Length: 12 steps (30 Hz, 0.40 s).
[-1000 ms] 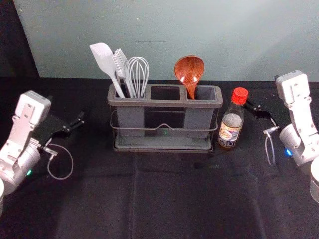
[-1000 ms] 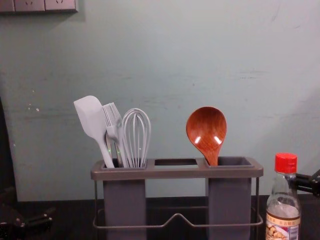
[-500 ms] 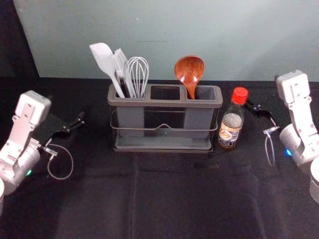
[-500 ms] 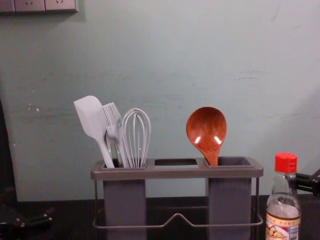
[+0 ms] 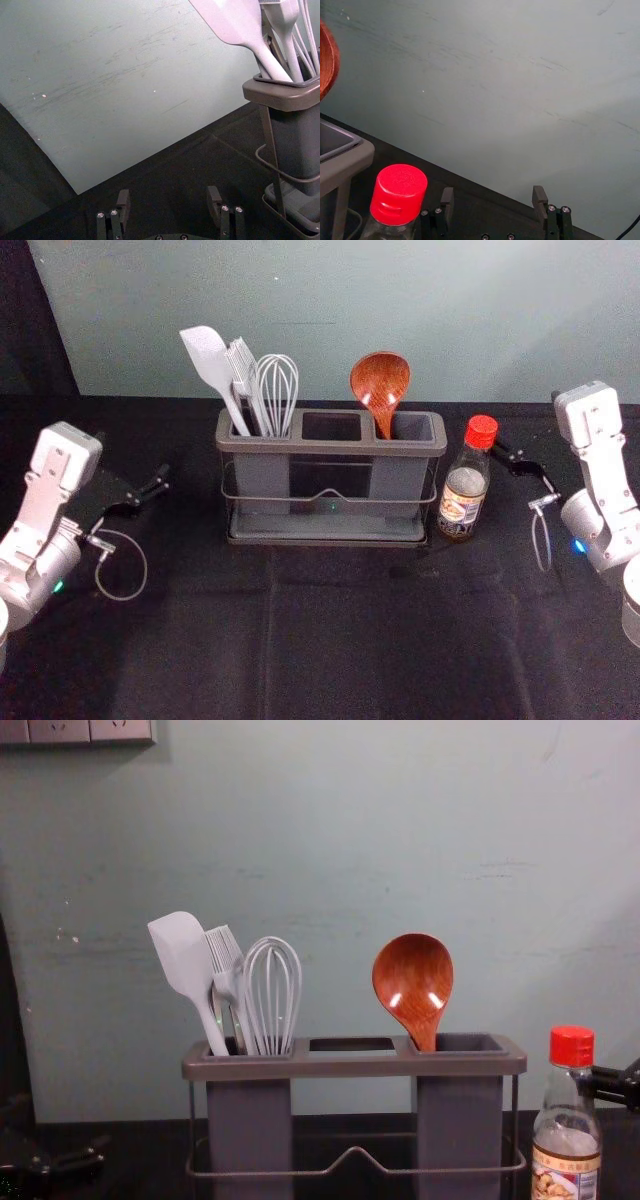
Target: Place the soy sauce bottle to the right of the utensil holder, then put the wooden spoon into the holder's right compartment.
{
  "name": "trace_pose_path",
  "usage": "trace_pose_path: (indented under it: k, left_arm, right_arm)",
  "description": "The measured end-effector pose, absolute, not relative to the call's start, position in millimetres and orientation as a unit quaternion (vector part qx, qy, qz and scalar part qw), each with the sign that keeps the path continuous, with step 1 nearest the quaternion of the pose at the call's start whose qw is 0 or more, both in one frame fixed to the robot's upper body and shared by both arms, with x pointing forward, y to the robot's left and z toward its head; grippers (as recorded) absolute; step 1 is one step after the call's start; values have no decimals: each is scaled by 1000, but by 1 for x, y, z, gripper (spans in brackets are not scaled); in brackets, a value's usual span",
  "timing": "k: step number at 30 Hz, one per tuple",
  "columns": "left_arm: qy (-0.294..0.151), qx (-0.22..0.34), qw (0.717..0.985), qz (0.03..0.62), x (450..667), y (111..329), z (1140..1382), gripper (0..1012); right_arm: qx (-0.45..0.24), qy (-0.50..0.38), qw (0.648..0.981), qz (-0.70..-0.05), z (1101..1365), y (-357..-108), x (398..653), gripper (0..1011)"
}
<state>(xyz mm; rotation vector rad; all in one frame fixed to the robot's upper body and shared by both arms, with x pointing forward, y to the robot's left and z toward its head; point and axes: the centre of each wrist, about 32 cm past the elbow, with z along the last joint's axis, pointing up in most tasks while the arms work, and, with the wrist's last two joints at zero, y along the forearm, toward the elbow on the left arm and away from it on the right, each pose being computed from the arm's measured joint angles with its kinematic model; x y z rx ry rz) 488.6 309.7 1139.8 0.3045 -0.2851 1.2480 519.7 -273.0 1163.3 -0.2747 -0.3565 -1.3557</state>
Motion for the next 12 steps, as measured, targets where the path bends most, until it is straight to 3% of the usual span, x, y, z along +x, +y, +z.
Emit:
trace_pose_path:
  k: [12]
  left_arm:
    - [-132, 141, 791, 580, 489, 310, 1140, 1005]
  right_arm:
    - [-126, -164, 755, -622, 1163, -273, 520, 1004]
